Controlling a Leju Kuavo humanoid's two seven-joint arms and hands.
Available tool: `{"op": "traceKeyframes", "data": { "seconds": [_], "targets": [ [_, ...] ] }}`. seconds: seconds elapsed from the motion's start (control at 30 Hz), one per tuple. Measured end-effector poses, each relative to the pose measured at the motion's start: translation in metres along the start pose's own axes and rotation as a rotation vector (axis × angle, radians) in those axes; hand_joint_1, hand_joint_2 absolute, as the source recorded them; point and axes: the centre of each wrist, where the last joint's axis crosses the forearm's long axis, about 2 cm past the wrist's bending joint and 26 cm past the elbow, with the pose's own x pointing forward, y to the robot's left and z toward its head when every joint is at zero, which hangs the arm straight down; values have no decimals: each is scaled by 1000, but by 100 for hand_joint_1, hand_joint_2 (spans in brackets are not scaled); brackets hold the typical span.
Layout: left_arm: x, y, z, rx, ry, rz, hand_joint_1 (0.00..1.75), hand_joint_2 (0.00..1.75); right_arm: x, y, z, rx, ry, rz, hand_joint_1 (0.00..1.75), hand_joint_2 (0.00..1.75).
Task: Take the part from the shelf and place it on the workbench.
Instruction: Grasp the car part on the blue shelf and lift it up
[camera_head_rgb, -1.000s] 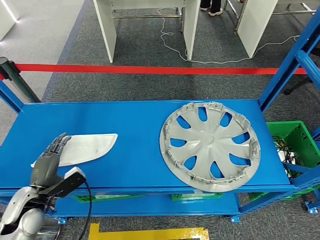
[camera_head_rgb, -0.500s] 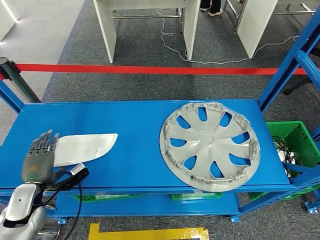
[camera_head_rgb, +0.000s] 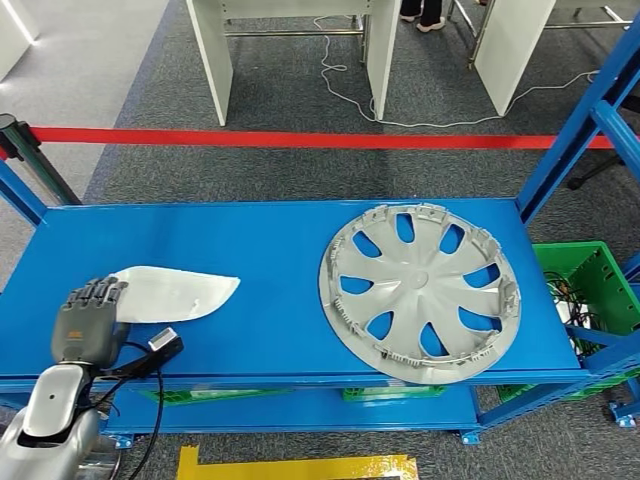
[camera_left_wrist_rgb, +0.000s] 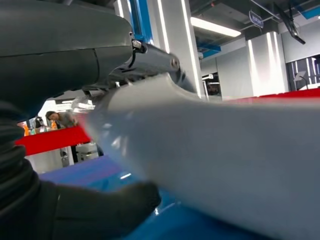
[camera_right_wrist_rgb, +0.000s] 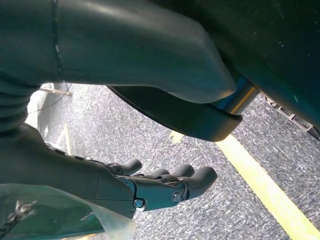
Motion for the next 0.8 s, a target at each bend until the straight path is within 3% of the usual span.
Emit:
{"op": "traceKeyframes", "data": {
  "seconds": [0.63,0.8],
  "targets": [
    [2,-3,0,-11,-27,53,175,175,0,0,0,-1,-1,2,0,175],
    [3,-3,3,71,-83,133,175,175,0,0,0,-3,-2,8,0,175]
  ]
}}
